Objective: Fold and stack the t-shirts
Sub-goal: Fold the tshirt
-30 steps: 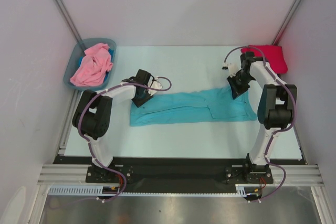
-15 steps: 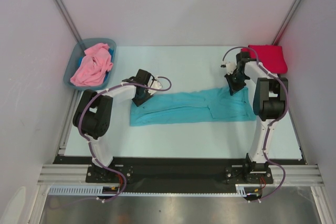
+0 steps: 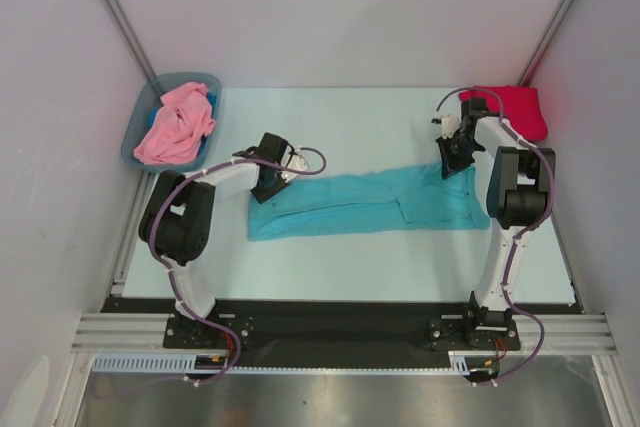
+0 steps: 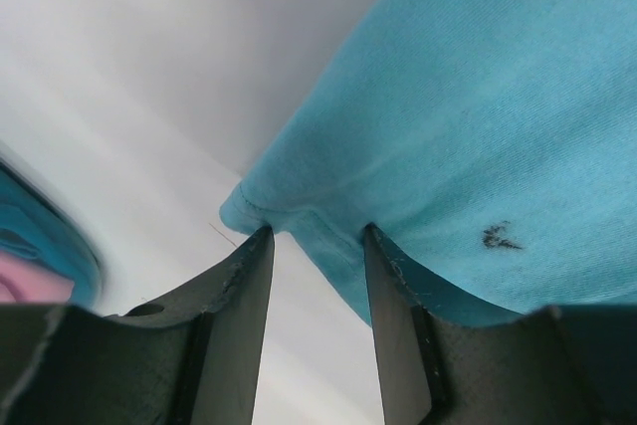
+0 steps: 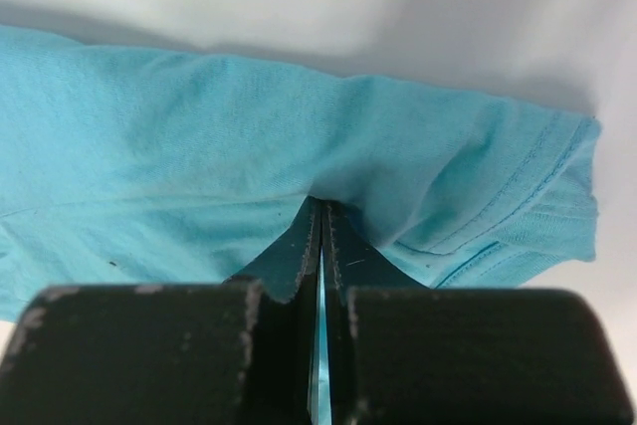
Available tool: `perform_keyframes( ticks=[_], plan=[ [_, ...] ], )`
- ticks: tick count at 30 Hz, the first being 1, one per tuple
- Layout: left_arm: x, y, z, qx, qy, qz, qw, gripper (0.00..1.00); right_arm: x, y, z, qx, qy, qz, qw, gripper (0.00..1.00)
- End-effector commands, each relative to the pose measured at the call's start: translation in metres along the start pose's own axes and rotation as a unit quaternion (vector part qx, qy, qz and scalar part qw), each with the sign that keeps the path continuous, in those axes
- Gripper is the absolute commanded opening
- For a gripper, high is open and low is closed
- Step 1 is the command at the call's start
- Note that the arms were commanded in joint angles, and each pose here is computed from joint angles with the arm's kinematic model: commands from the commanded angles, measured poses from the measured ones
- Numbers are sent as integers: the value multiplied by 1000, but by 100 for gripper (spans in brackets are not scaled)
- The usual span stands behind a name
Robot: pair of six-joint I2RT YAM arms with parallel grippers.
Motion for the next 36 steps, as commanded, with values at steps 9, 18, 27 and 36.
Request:
perform_keyframes(
  ticks=[9,18,27,36],
  plan=[
    [-28,11,-6,-12,27,84,996,48,-18,21,-38,-59,9,23,998,0],
    [-24,1,3,6,19,83,996,48,-9,14,-26,-50,-4,15,999,0],
    [-26,-44,27,1,29,71,997,48,4,1,-11,-39,-12,-4,999,2],
    [-11,-68,55,11,20,52,998,48,19,-19,10,-15,-32,-30,999,16]
  ],
)
Point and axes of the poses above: each gripper's point midway between its finger pads, its own y axis out along the fingers, its own z axis along the line the jaws close on, x = y × z, the point moved 5 cm from there along -y, back along the fingers, and after that the axes turned 5 degrees about -y, right-handed, at the moved point
